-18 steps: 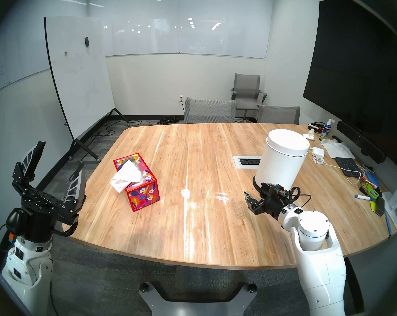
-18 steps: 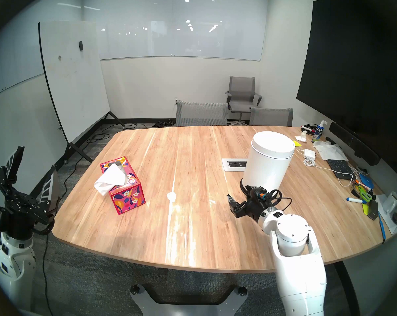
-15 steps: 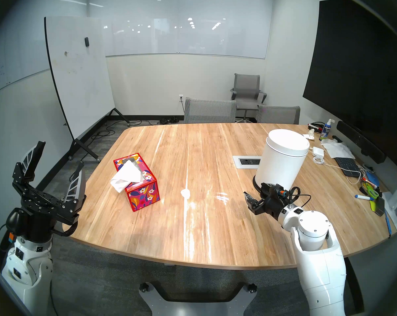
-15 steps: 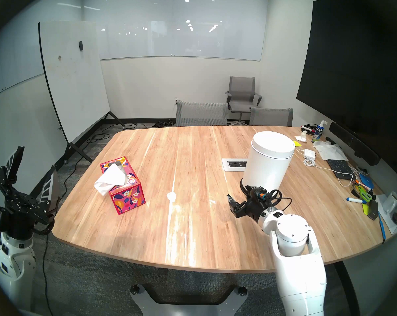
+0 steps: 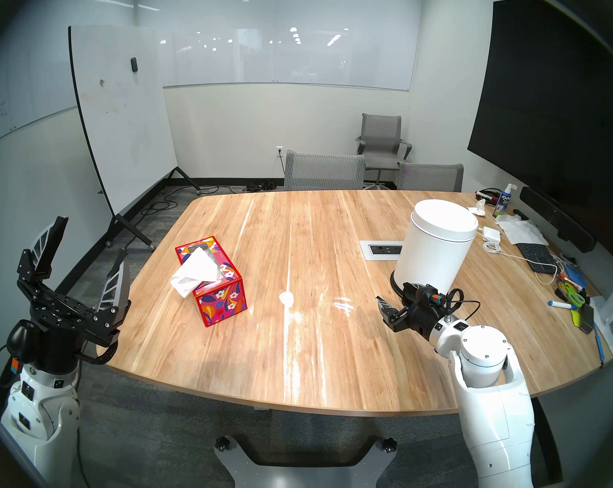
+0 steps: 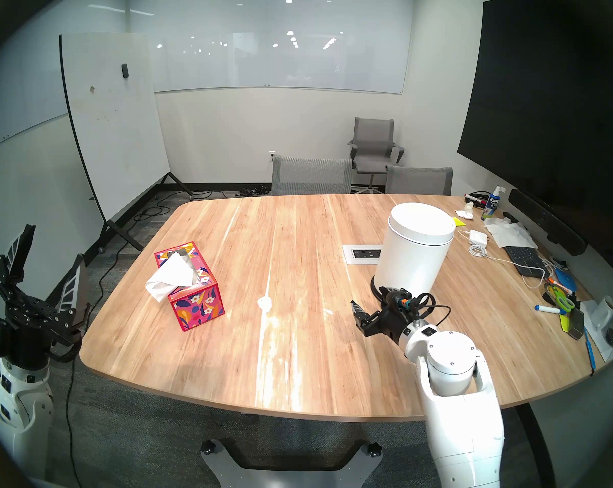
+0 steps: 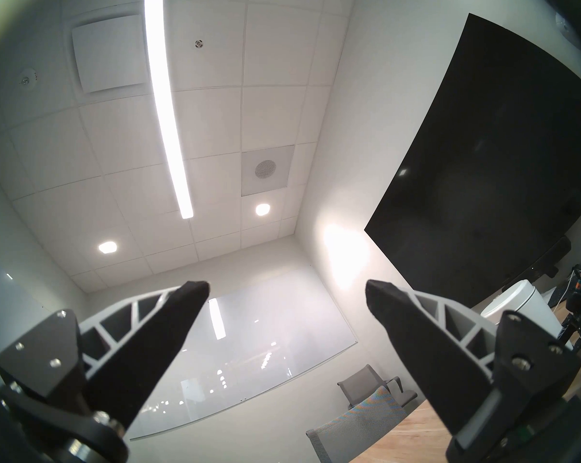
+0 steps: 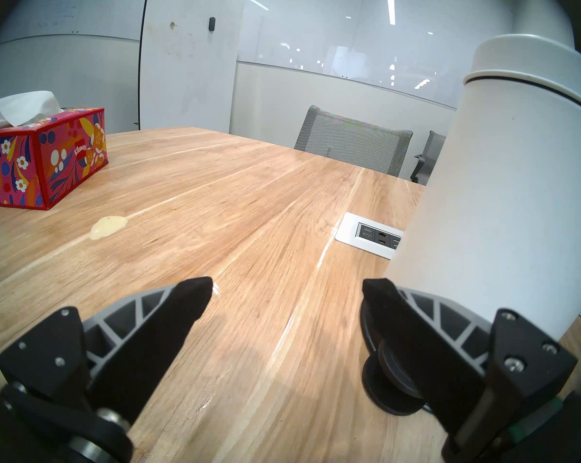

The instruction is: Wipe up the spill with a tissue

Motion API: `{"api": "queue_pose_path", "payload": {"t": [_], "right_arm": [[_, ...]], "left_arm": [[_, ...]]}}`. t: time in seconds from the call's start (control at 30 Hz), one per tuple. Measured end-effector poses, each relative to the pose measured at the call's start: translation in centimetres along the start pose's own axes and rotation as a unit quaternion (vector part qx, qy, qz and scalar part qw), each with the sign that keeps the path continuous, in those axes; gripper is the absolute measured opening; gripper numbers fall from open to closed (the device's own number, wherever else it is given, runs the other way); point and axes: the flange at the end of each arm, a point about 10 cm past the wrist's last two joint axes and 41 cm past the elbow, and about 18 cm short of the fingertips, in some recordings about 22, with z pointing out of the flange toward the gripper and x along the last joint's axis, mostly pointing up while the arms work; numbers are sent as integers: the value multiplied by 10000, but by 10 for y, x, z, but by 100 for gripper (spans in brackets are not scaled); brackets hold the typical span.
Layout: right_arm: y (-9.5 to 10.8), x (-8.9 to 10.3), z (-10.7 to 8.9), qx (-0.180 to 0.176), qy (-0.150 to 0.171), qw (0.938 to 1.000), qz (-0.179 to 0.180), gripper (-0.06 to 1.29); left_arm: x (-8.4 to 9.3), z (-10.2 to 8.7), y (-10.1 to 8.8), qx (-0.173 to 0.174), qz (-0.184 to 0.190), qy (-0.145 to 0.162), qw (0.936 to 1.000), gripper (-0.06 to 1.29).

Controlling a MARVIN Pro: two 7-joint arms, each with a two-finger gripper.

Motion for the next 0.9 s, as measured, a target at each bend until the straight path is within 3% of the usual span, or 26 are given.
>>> {"api": "queue_pose_path", "payload": {"t": [0.23,0.9], "right_arm": [[0,0,0,0,-1,10000,1,123],[0,0,0,-1,-3,10000,3,123]], "left_arm": [[-10,8,11,-164,-67,-286,9994,127],[-40,16,22,-194,-252,-868,9957,127]]}}
